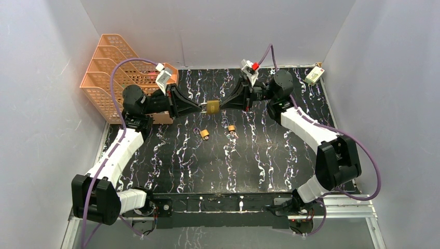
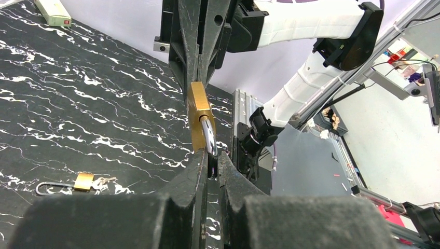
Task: Lock with the key
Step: Lock the lock.
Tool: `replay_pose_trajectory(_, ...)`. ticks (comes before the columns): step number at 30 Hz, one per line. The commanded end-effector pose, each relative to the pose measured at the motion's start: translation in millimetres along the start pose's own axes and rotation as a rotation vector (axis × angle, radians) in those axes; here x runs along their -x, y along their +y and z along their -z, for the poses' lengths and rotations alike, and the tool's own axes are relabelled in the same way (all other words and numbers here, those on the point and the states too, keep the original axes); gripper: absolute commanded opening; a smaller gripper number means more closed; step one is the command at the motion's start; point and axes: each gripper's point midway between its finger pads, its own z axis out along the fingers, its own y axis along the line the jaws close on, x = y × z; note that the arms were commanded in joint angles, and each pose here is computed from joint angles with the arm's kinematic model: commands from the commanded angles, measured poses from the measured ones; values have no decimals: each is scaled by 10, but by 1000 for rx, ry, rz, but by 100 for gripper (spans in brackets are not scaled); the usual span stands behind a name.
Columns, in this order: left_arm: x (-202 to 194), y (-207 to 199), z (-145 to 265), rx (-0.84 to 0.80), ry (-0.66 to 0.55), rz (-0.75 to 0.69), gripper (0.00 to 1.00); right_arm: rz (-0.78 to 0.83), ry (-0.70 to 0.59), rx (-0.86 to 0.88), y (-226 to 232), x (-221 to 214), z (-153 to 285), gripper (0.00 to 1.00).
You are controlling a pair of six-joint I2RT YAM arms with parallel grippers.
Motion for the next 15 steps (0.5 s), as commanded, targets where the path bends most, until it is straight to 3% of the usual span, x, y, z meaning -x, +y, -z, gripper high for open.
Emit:
replay_pose_trajectory(1,176,-226,41,-14,-24,-127,0,83,-16,-47,14,113,167,0)
replay_pose_trajectory(8,280,-262,212,23,-32,-163,0,14,-82,-260,-194,-47,953,0)
replay_pose_trajectory(15,257,-177,254,67,-32,-151,0,-70,-114,-432,-400,-139,1132,0)
